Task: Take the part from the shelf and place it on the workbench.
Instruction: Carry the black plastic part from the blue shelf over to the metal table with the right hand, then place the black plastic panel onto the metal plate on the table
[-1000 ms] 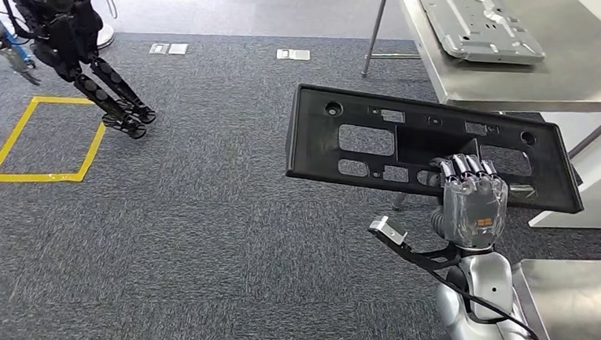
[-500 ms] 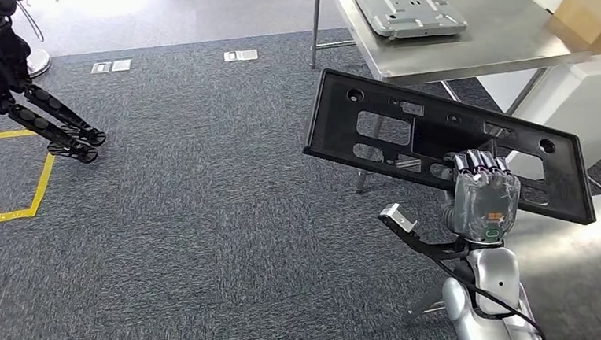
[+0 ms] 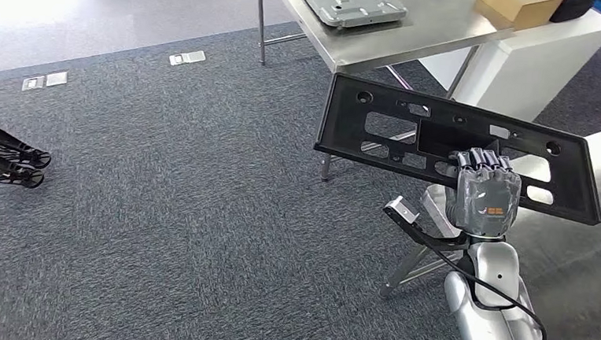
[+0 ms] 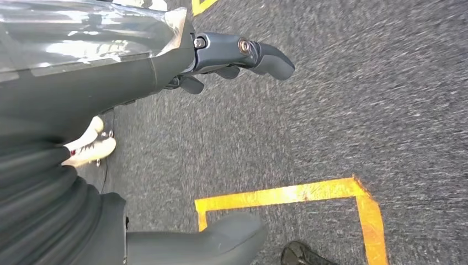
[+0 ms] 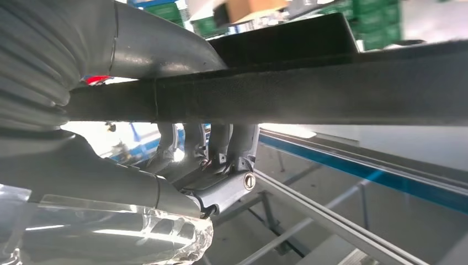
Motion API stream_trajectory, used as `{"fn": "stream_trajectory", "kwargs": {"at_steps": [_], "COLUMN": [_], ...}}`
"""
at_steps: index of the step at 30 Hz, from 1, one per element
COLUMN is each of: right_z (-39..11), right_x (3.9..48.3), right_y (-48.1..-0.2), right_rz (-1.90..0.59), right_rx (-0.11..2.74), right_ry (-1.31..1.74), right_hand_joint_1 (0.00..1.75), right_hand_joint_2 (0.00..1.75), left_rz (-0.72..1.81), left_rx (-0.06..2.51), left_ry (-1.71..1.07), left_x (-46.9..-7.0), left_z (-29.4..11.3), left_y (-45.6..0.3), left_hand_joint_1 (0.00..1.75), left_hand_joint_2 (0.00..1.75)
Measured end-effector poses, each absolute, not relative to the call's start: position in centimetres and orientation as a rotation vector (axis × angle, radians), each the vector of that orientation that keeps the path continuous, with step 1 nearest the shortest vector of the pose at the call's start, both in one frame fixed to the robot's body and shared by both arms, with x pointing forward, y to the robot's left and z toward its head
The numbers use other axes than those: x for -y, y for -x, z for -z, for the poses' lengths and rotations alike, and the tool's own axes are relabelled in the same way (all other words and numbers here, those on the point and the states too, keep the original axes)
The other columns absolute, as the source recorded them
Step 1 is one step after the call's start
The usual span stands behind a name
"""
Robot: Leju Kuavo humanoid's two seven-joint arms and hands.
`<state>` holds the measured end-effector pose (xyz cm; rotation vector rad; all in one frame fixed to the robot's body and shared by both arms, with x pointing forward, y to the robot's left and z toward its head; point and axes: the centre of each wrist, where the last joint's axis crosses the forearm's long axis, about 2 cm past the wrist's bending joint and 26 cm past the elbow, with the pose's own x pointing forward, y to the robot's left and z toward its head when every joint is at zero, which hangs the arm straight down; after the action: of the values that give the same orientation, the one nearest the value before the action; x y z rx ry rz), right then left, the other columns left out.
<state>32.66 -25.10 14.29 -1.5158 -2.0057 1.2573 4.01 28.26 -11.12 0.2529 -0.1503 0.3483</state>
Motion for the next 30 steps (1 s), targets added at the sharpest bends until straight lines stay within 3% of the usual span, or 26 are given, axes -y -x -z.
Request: {"fn": "stream_trajectory", "kwargs": {"at_steps": [30], "right_z": [-12.5], "right_x": [30.8], "right_y": [-37.3], "right_rz": [-1.245], "right_rx": [1.667], "right_ry": [1.563], "right_hand_joint_1": [1.75], "right_hand_joint_2": [1.75], "left_rz": [-0.378], "left_rx": [0.132], "left_ry": [-0.252], "left_x": [-28.0], "left_z": [11.1], "left_y": [-4.2], "left_hand_joint_1": [0.0], "left_hand_joint_2": [1.75]}}
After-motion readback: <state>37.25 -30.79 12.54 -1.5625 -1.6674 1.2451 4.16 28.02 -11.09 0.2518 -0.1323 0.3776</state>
